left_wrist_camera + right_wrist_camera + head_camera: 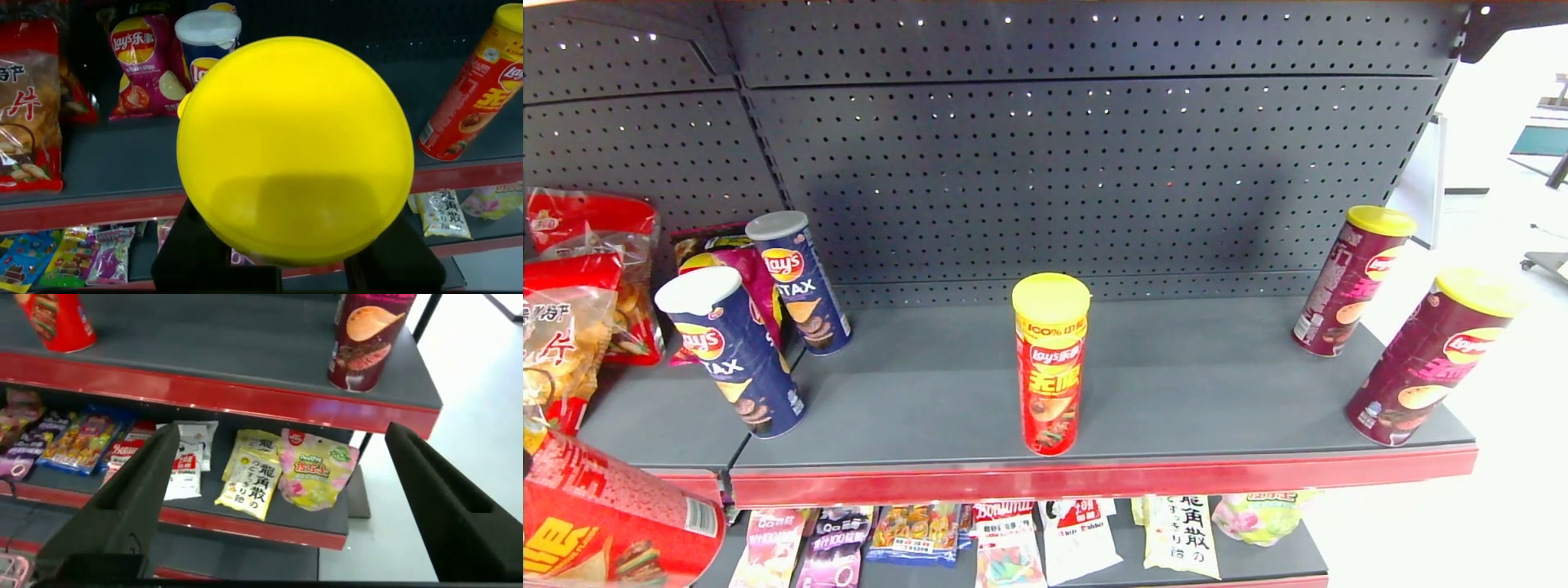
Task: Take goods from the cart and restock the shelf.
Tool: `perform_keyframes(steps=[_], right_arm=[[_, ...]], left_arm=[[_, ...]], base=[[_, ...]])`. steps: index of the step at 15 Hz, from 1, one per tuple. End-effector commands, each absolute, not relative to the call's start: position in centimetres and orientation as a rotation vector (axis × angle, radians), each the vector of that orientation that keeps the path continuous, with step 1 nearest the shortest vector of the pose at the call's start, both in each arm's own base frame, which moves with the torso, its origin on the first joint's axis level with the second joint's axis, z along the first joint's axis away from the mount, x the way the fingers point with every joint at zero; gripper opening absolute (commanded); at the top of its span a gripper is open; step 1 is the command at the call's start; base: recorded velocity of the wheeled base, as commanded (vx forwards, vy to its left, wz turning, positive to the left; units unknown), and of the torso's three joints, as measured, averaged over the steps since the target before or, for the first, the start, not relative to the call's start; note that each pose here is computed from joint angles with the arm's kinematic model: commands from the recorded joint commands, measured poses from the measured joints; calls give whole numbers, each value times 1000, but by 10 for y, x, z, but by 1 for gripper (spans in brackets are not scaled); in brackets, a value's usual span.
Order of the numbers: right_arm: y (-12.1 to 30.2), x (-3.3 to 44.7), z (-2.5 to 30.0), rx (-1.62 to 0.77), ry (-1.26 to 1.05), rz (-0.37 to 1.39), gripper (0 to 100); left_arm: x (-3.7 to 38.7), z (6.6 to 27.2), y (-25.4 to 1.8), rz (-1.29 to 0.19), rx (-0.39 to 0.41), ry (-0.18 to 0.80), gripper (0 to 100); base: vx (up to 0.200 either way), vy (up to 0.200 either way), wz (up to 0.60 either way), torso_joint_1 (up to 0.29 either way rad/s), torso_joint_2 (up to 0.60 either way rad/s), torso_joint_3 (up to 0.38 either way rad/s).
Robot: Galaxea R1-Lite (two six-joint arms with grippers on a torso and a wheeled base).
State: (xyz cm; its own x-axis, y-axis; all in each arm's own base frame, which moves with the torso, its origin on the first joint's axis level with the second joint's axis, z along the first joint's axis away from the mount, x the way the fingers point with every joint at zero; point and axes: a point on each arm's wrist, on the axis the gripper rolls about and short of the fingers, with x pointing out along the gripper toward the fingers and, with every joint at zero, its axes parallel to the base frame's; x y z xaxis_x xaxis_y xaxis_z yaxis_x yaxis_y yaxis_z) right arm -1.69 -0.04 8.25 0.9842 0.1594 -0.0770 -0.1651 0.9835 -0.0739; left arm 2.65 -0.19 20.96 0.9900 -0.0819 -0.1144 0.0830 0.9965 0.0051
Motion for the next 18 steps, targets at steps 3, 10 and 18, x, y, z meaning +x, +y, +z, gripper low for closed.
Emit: perform_keyframes(steps=[3, 10, 18], right_arm=[[0, -16, 83, -75, 71, 115, 100], [1, -22, 76, -20, 4, 41, 100], [1, -22, 76, -12, 4, 35, 100]], left_arm=[[25, 207, -2, -82, 10, 115, 0], [26, 202, -2, -82, 10, 128, 0], [27, 203, -2, -82, 10, 131, 0]], base=[[0, 0, 0, 0, 0, 0], [0, 0, 0, 0, 0, 0], [0, 0, -75, 0, 0, 0]])
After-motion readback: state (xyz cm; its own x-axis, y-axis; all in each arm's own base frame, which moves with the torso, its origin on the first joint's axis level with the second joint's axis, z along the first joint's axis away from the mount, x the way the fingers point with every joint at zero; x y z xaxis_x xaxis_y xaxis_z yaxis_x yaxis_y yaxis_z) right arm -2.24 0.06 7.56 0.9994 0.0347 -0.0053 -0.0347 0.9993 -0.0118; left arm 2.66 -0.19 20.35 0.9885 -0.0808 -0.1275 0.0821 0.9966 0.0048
